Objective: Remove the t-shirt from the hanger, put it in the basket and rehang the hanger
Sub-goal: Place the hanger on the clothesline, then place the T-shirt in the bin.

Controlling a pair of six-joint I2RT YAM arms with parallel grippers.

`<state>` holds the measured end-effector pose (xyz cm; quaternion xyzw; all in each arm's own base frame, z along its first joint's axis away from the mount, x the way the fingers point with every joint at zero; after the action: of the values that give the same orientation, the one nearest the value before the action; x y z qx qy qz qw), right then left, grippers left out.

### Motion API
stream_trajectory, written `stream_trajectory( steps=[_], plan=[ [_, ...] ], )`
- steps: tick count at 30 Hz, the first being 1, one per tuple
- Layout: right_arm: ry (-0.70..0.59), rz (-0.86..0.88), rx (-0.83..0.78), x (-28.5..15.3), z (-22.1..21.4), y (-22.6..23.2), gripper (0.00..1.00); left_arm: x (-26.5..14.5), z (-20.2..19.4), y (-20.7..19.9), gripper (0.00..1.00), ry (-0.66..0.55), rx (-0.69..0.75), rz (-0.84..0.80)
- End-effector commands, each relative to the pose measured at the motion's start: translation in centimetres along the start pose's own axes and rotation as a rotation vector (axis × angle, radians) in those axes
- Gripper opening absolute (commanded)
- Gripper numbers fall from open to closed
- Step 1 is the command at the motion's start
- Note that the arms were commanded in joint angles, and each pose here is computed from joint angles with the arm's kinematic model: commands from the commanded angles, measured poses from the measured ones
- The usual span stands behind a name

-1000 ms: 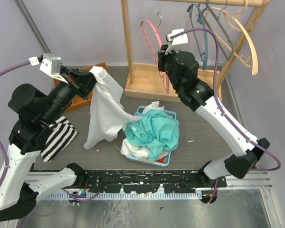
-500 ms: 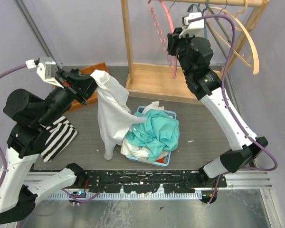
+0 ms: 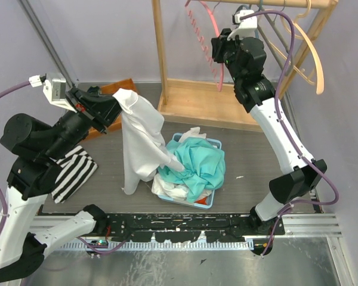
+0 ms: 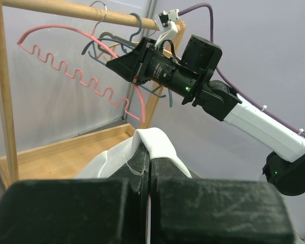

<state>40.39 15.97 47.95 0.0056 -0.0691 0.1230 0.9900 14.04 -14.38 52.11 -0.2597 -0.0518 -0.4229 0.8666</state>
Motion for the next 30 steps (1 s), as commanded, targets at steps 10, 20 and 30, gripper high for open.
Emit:
stream_trajectory(
  steps=[10,20,30],
  plan=[
    [-0.088,0.049,0.044,-0.7,3.0,0.3,0.15,1.3,4.7,-3.0,0.0,-0.123,0.015,-0.13],
    [-0.097,0.025,0.047,-3.8,4.2,-0.5,0.54,4.8,7.5,-4.2,0.0,-0.181,-0.015,-0.201],
    [-0.134,-0.059,0.025,-10.7,7.1,-2.6,0.71,7.5,10.2,-6.1,0.0,-0.242,-0.098,-0.312]
  ],
)
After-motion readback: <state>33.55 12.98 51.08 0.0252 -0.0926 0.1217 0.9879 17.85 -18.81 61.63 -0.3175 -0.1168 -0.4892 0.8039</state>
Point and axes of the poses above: each gripper's point midway between its finger pads, its own x axis out along the fingers, its own y axis along the line the jaws close on, z = x × y, the point moved 7 cm from there along -x, back along the fingers, and after that the axes turned 9 degrees about -x, right-handed, at the moved point
